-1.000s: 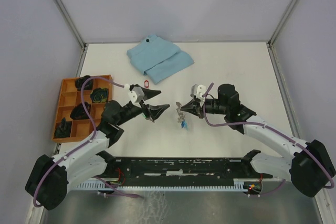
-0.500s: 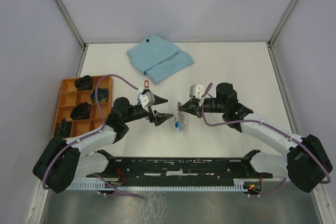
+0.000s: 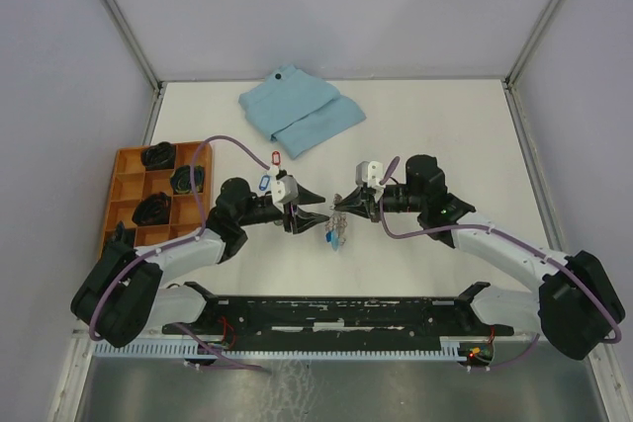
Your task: Put the keys on the keyring
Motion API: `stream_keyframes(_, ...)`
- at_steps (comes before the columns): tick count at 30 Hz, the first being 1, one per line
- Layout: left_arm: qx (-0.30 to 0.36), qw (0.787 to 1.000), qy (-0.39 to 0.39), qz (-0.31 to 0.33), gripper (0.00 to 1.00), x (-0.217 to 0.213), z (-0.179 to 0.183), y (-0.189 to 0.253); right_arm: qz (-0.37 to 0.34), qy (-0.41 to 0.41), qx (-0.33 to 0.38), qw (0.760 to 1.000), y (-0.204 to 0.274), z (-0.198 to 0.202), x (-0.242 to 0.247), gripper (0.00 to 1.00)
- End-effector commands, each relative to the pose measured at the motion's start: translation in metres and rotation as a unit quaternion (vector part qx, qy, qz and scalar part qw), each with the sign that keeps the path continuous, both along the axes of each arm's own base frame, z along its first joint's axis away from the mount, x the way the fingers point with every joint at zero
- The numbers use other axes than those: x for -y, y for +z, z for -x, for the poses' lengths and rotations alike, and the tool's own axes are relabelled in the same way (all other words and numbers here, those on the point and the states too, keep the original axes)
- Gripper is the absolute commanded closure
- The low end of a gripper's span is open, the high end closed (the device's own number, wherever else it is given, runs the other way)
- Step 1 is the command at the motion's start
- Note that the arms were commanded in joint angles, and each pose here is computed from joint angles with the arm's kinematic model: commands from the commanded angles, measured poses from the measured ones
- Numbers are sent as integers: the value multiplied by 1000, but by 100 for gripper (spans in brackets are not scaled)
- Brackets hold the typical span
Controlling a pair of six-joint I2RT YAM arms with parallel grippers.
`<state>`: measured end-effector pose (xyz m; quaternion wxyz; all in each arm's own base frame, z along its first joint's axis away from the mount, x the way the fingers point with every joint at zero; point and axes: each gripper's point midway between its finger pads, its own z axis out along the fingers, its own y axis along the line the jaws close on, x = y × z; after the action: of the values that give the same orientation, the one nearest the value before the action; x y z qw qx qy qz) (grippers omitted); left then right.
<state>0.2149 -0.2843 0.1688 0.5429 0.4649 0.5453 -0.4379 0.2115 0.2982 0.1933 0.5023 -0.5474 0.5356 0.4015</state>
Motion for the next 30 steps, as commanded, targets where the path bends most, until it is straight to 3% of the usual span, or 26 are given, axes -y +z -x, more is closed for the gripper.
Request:
stream_keyframes(1,67,997,-30,29,48,7,0,33,-33,22,47,998,32,-4,-8,97)
stream_keyframes(16,41,996,-69,35,65,15,5,34,-36,32,41,998,32,-2,-10,97)
stream_keyframes(20,33,996,-74,33,77,16,6,31,-37,34,40,998,33,-2,-11,97)
stream_keyframes(23,31,996,-75,30,94,16,6,32,-34,33,36,998,31,-2,-11,97)
stream_keyframes(25,31,997,-69,23,97,15,5,32,-27,29,34,999,28,-3,-9,97)
stream_keyframes(30,38,998,-39,-4,97,8,0,33,-3,5,22,1000,22,-6,-3,82)
